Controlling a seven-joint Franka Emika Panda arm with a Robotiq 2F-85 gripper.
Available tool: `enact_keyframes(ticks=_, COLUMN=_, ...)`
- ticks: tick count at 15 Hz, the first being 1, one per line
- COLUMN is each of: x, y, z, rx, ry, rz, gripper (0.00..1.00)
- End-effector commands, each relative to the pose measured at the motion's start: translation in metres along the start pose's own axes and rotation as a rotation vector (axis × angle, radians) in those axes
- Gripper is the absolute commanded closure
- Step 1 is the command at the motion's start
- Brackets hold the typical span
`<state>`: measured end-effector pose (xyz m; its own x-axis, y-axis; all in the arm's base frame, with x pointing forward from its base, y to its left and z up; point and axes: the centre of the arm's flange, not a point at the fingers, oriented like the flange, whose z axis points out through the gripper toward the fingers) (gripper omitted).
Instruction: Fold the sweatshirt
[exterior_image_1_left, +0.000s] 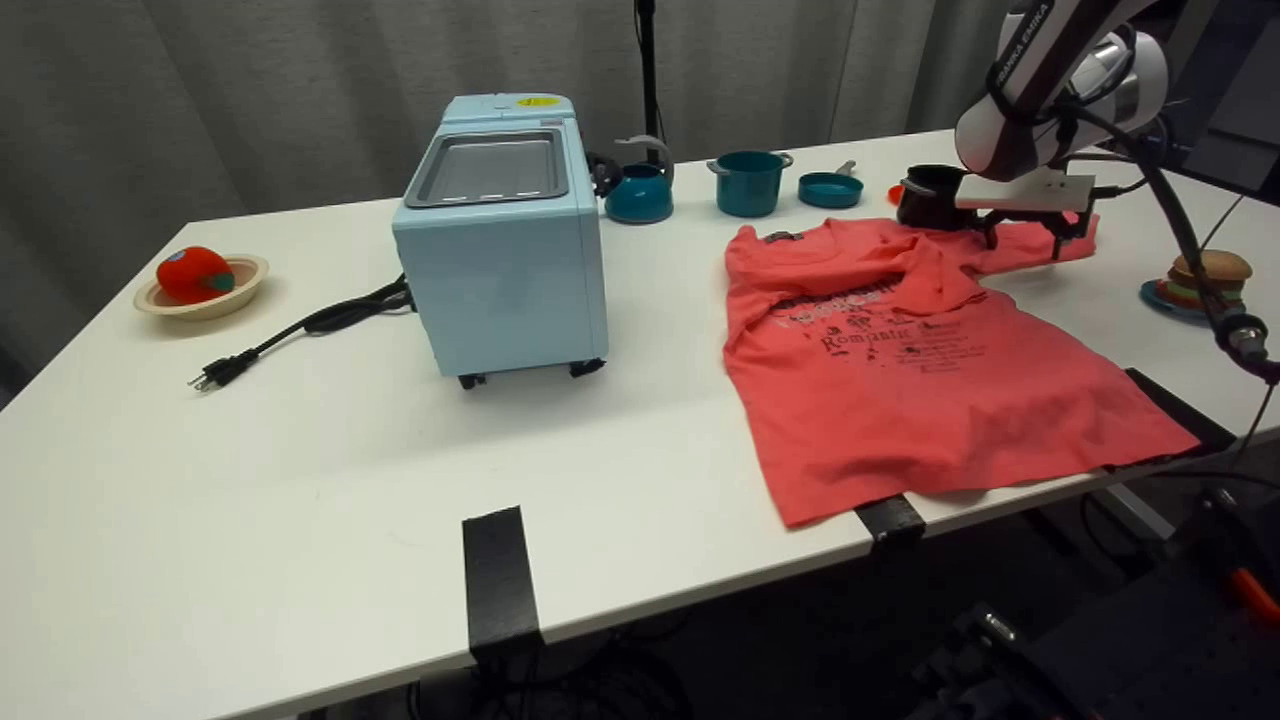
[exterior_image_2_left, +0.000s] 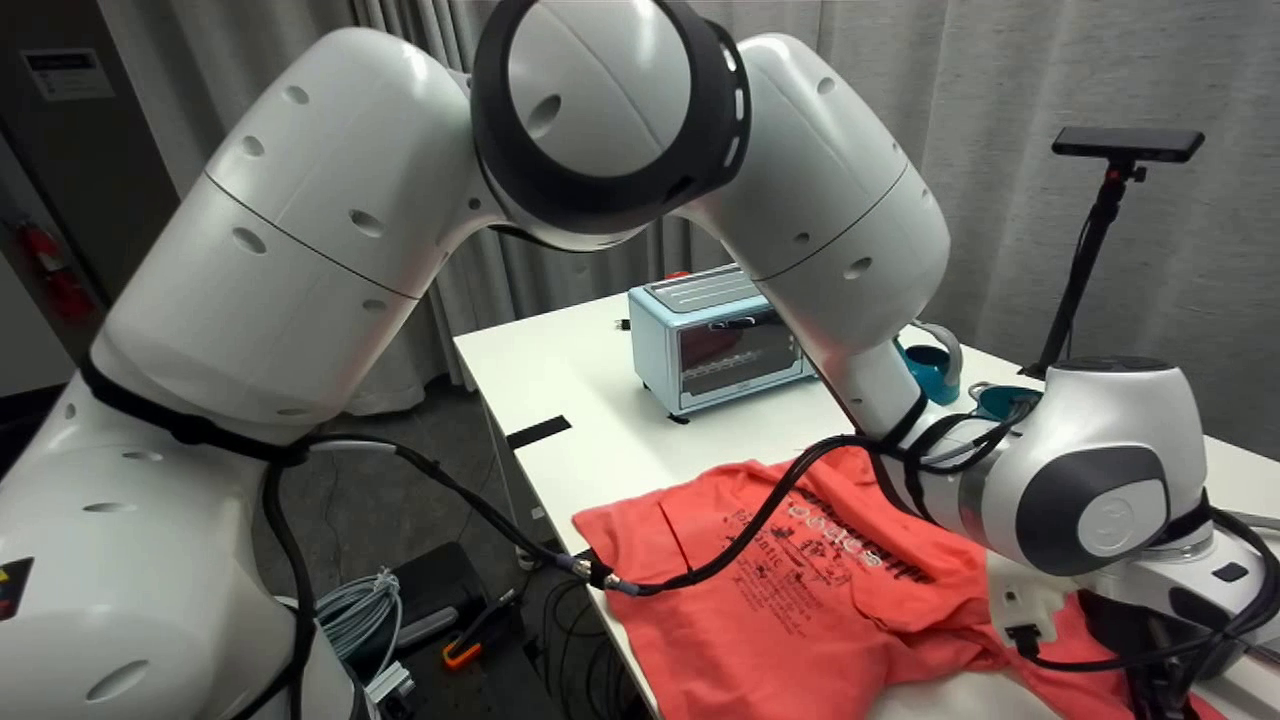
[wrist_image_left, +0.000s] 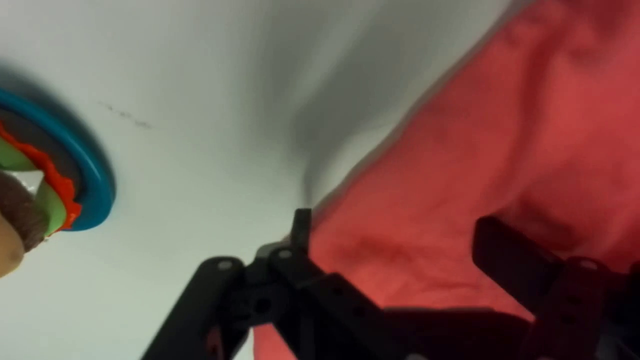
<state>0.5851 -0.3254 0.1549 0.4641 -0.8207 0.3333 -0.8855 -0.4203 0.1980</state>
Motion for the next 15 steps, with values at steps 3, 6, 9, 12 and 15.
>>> enact_keyframes(ticks=3, x=-0.006, y=-0.018, z=0.002, rx=0.0, ry=0.028, rz=0.006, gripper=0.64)
enact_keyframes(ticks=6, x=-0.005, y=-0.022, z=-0.005, rx=0.014, ry=0.031, rz=0.01, gripper=0.84)
enact_keyframes(ticks=9, x=-0.002, y=-0.025, z=-0.01, rx=0.022, ry=0.033, rz=0.012, gripper=1.0)
enact_keyframes(ticks=12, x=-0.004, y=-0.021, z=-0.029, rx=0.039, ry=0.065, rz=0.005, gripper=0.97)
enact_keyframes(ticks=15, x=-0.004, y=-0.021, z=-0.065, rx=0.075, ry=0.093, rz=-0.017, gripper=0.97)
